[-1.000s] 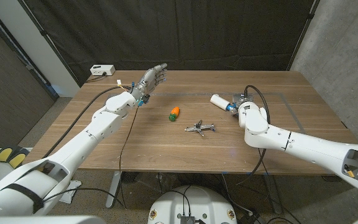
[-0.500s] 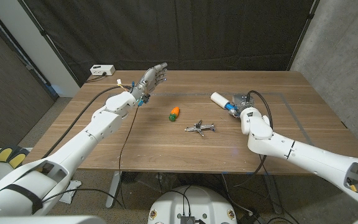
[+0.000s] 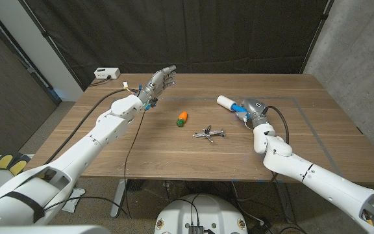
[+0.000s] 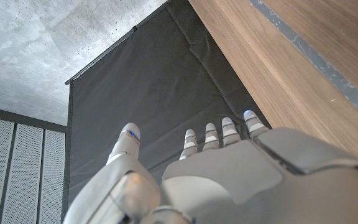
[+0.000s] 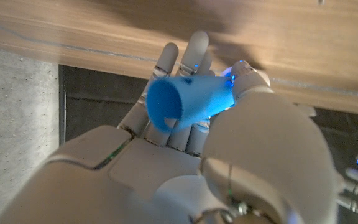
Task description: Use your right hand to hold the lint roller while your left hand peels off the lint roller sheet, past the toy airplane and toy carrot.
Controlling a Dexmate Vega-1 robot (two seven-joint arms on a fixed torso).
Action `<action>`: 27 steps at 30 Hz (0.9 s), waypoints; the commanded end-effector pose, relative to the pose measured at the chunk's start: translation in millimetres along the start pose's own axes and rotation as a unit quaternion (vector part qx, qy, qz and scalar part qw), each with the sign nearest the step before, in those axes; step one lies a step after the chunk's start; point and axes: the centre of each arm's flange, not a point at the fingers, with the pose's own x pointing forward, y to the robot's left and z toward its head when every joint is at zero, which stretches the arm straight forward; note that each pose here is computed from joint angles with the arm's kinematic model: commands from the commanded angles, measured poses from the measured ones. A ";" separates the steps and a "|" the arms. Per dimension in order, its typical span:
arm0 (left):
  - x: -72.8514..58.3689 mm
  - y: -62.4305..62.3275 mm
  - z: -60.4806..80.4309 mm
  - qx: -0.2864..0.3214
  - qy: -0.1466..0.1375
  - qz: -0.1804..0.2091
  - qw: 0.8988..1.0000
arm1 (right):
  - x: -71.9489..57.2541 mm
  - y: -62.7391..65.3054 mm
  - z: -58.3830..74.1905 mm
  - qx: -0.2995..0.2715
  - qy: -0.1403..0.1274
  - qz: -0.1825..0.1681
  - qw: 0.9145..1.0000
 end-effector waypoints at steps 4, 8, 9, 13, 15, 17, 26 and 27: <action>3.5 -2.5 3.9 0.007 0.003 -0.005 1.000 | -16.1 -17.9 -25.5 0.166 0.022 -0.154 0.974; 3.7 -3.3 4.1 0.005 0.002 -0.006 1.000 | -17.4 -16.8 -29.7 0.184 0.016 -0.155 0.971; 3.8 -3.4 4.2 0.005 0.001 -0.006 1.000 | -17.4 -16.6 -30.6 0.189 0.016 -0.155 0.969; 4.1 -4.3 5.6 0.006 0.000 -0.007 1.000 | -17.7 -15.5 -36.9 0.234 0.009 -0.159 0.959; 4.1 -4.7 6.5 0.007 0.000 -0.007 1.000 | -18.2 -15.5 -39.6 0.256 0.006 -0.162 0.953; 4.3 -5.3 7.3 0.008 -0.001 -0.007 1.000 | -18.7 -14.0 -44.4 0.296 -0.006 -0.171 0.940; 5.5 -7.2 9.6 0.009 -0.002 -0.008 1.000 | -16.7 -10.0 -51.4 0.351 -0.015 -0.182 0.918; 5.6 -7.4 9.8 0.009 -0.002 -0.008 1.000 | -16.0 -9.4 -52.4 0.358 -0.019 -0.181 0.916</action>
